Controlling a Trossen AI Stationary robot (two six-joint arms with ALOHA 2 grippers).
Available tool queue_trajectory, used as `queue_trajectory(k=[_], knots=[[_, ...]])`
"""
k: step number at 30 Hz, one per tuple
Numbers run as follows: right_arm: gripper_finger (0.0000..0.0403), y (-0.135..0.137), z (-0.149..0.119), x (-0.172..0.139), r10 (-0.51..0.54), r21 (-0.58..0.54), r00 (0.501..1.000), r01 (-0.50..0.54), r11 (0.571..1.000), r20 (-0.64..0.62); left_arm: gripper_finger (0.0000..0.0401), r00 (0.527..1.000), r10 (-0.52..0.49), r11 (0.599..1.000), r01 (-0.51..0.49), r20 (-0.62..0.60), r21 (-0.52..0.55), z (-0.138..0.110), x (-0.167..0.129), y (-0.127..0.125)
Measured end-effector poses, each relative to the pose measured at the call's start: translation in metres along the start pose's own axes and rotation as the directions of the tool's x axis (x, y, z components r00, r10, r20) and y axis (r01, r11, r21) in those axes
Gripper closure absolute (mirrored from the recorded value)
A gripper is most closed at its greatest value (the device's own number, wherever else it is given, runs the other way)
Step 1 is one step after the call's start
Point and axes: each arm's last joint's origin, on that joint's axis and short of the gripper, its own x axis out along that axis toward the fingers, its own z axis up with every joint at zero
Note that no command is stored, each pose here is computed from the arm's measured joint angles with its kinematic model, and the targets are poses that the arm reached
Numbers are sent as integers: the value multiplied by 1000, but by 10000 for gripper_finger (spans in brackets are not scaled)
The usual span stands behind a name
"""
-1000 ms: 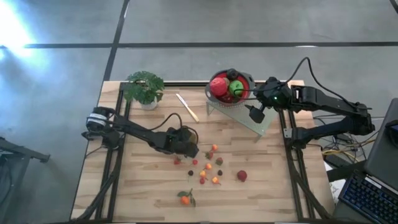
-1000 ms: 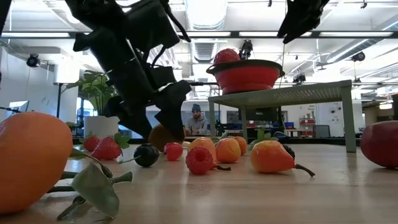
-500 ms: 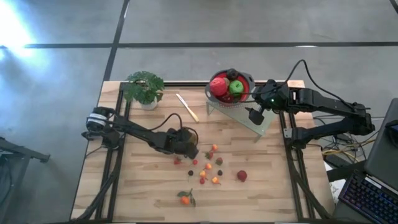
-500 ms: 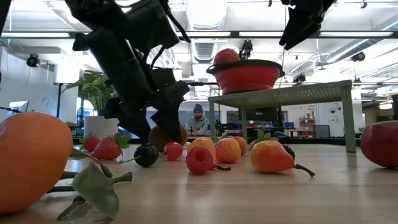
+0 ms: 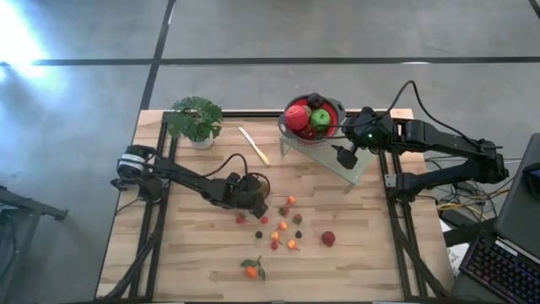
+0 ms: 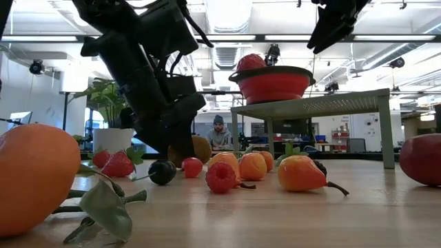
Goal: Pick & Place Fruit
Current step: Put the kiwi into the red gray colander on the shelf
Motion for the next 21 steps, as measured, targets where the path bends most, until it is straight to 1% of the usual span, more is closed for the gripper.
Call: queue_trajectory(k=[3, 8, 11, 14, 21], knots=[[3, 0, 0, 0, 0, 5, 1000, 0, 1000, 1, 147, 1000, -8, 1000, 8, -3, 19, 1, -1, -1], [3, 2, -4, 5, 16, -3, 1000, -16, 1000, -19, 147, 998, -62, 997, 63, -26, 54, 5, -6, -4], [3, 9, -7, 10, 93, -25, 996, -93, 995, -11, 148, 996, -87, 994, 88, -13, 61, 10, -13, -5], [3, 21, -9, 13, 181, -75, 983, -180, 981, 16, 148, 993, -118, 990, 118, 3, 72, 16, -23, -3], [3, 56, -15, 10, 319, -197, 942, -295, 935, 105, 148, 979, -196, 977, 190, 62, 95, 30, -51, 0]])
